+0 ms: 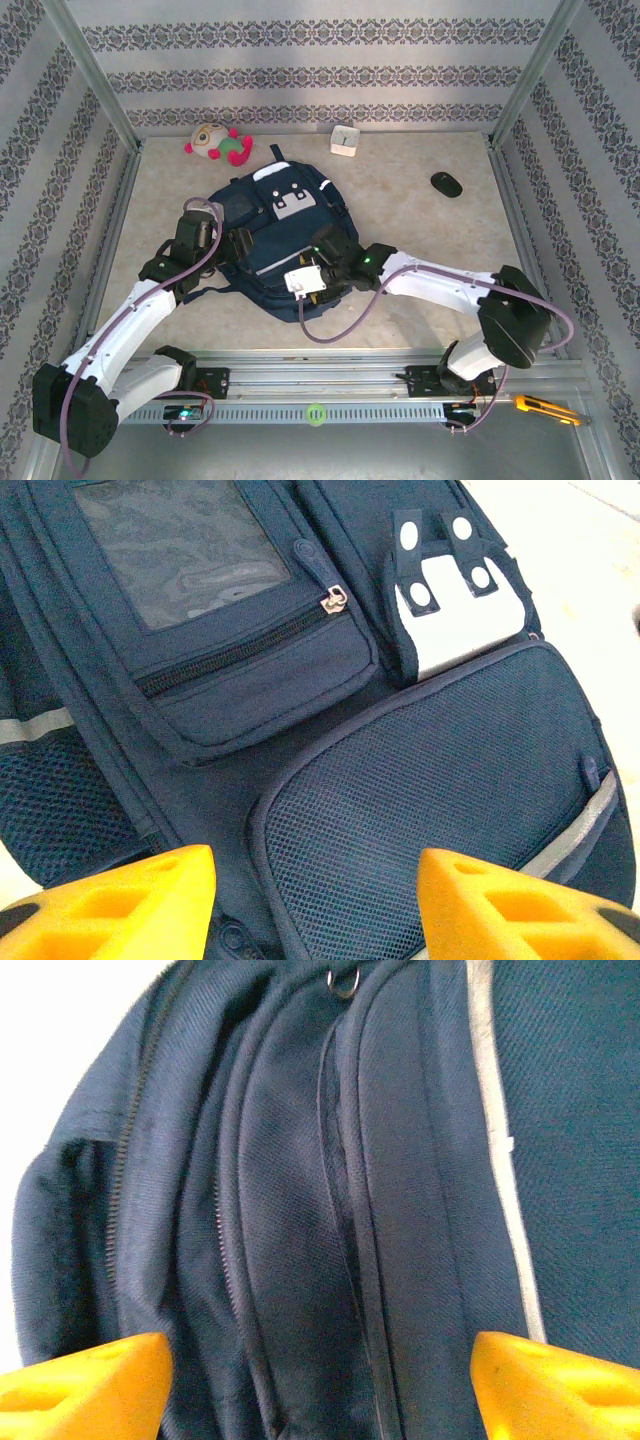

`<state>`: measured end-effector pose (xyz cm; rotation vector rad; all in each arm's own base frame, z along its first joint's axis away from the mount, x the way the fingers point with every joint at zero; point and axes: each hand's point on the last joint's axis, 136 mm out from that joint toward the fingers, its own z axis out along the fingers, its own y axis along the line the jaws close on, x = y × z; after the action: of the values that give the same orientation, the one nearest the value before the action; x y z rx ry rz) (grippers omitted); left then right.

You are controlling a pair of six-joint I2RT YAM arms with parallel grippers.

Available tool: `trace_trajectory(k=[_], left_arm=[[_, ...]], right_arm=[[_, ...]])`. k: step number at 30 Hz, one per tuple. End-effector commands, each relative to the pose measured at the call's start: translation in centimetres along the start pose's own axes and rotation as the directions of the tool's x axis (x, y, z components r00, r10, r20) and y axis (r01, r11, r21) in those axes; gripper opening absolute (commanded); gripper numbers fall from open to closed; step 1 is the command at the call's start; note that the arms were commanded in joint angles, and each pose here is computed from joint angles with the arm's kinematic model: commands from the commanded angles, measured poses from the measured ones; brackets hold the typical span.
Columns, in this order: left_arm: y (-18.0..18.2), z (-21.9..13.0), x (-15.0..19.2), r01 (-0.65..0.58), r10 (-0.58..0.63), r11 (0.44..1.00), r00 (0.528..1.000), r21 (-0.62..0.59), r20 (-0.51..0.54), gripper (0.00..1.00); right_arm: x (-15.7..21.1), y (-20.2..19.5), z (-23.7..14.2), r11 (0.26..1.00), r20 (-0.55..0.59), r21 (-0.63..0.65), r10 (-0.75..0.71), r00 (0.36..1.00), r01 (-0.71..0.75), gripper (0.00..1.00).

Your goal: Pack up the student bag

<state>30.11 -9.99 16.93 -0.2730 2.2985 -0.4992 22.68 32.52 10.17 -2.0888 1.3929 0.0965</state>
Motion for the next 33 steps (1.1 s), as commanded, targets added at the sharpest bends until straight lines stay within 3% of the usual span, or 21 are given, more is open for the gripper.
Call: trace_trajectory(k=[1,3,6,9,10,13,15,17,19,22,23,24,29,31,33], left_arm=[[-0.4,0.0,-0.8,0.018,-0.019,0.999,0.999,0.033,0.037,0.55],[-0.4,0.0,-0.9,0.012,-0.013,1.000,0.999,0.029,0.038,0.55],[-0.1,0.2,-0.6,-0.001,0.000,1.000,0.999,0.024,0.034,0.55],[0.0,0.3,-0.1,-0.068,0.068,0.998,0.998,0.019,0.019,0.54],[0.0,0.3,0.0,-0.102,0.102,0.995,0.995,0.022,0.015,0.54],[-0.9,-0.3,-0.3,-0.267,0.265,0.962,0.964,0.059,0.034,0.56],[-2.5,-1.1,-0.1,-0.444,0.441,0.885,0.896,0.137,0.056,0.58],[-4.0,-2.1,0.6,-0.598,0.598,0.771,0.798,0.216,0.077,0.58],[-4.5,-2.5,1.1,-0.657,0.659,0.711,0.747,0.249,0.089,0.58],[-5.5,-3.4,2.7,-0.751,0.766,0.567,0.632,0.338,0.120,0.58],[-5.8,-4.1,5.5,-0.812,0.865,0.376,0.481,0.446,0.146,0.57],[-4.9,-3.8,7.1,-0.823,0.910,0.295,0.397,0.485,0.119,0.58],[-2.2,-1.9,9.7,-0.825,0.973,0.164,0.224,0.541,0.047,0.60],[-1.8,-1.2,10.2,-0.816,0.979,0.146,0.201,0.560,0.037,0.62],[-2.0,-0.4,10.3,-0.812,0.977,0.145,0.207,0.566,0.047,0.63]], right_arm=[[1.7,-1.0,3.0,0.998,-0.059,0.061,0.008,0.998,-0.005,0.75],[2.7,-2.0,4.6,0.992,-0.087,0.121,0.035,0.996,-0.024,0.66],[3.3,-2.7,5.1,0.983,-0.107,0.182,0.017,0.994,0.003,0.29],[2.6,-2.7,3.1,0.977,-0.071,0.208,-0.035,0.997,0.050,0.05],[2.3,-2.6,2.2,0.975,-0.054,0.212,-0.055,0.997,0.065,0.01],[1.6,-2.6,-1.0,0.973,0.012,0.221,-0.069,0.998,0.065,0.00],[1.3,-2.7,-3.3,0.975,0.059,0.219,-0.056,0.997,0.042,0.00],[1.5,-2.8,-4.9,0.974,0.090,0.224,-0.039,0.995,0.018,0.00],[1.6,-2.8,-5.6,0.974,0.110,0.226,-0.034,0.993,0.009,0.00],[1.8,-2.6,-6.2,0.974,0.131,0.228,-0.025,0.991,-0.006,0.00],[2.2,-2.5,-6.5,0.973,0.138,0.229,-0.015,0.990,-0.017,0.00],[2.3,-2.4,-6.5,0.974,0.135,0.225,-0.012,0.991,-0.019,0.00],[2.0,-2.1,-6.6,0.976,0.153,0.216,-0.015,0.988,-0.018,0.00],[1.8,-2.2,-6.6,0.976,0.160,0.215,-0.016,0.987,-0.019,0.00],[1.8,-2.2,-6.6,0.976,0.164,0.215,-0.012,0.986,-0.024,0.00]])
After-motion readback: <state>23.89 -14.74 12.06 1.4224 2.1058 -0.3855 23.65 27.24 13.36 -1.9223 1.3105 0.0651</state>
